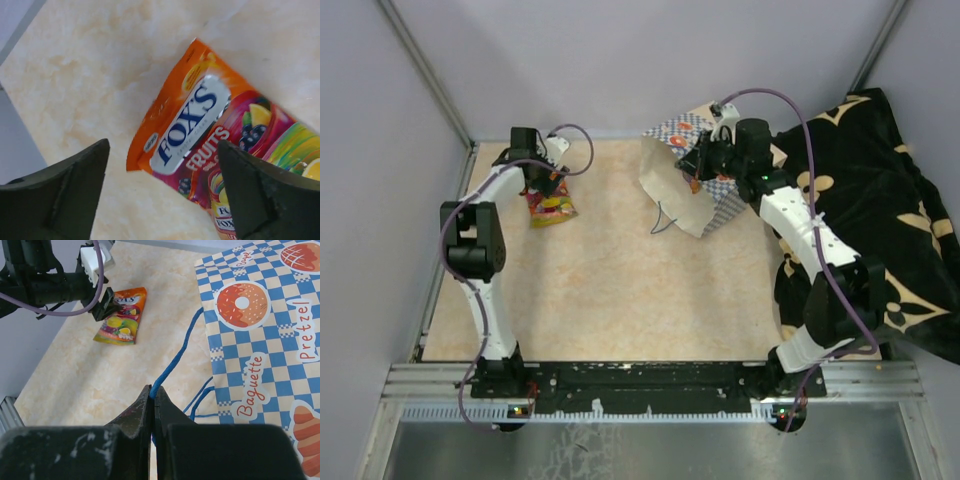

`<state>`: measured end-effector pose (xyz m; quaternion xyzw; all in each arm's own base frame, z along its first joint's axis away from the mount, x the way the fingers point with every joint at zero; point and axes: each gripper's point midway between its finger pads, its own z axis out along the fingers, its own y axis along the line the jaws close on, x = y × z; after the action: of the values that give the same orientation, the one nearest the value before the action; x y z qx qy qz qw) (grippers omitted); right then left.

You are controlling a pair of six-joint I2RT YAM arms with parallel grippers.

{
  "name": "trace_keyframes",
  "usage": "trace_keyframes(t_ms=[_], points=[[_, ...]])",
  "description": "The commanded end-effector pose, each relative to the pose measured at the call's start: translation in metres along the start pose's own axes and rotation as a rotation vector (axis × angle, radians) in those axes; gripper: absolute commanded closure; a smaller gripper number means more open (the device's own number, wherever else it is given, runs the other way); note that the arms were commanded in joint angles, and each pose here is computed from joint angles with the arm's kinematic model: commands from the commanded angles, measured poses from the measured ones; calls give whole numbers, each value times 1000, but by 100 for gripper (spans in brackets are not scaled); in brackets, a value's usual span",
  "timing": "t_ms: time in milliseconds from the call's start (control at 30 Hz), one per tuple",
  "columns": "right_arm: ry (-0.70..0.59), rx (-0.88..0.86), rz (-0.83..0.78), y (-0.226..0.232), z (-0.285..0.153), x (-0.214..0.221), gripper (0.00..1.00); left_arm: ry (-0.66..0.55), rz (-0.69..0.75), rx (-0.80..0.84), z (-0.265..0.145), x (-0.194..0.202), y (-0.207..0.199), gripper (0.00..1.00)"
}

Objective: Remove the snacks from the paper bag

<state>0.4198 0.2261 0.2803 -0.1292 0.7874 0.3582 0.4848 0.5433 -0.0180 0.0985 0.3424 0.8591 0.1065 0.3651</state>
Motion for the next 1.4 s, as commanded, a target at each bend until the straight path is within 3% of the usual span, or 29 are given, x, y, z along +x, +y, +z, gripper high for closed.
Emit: trace_keyframes(t_ms=[0,100,167,300,400,533,633,900,1067,1233,1367], points=[[-38,-11,-34,6,-6,-10,100,-115,-127,-220,-35,-37,60,0],[-34,-8,-35,5,-7,-7,100,-221,-388,-257,-71,-54,56,0],[-32,-8,-32,4,-6,-5,100,-193,-648,-229,-82,-47,42,2],[-15,-25,-15,4,0,4,100,-192,-936,-90,-82,-37,-4,10],[-3,-33,-11,8,3,11,100,-215,-1096,-72,-72,-22,-23,27],[6,-37,-8,10,1,20,100,-256,-1190,-39,-54,-26,-22,44],[13,-35,-4,10,0,25,100,-233,-1230,-26,-33,-23,-20,53],[19,-23,-10,9,-5,30,100,32,-1274,-49,19,51,-63,51],[18,-25,-7,9,-4,30,100,81,-1169,-90,14,74,-62,50],[19,-39,-5,12,1,28,100,90,-956,-90,4,66,-36,28],[11,-39,-10,15,1,24,100,61,-881,-98,-19,50,-17,14]])
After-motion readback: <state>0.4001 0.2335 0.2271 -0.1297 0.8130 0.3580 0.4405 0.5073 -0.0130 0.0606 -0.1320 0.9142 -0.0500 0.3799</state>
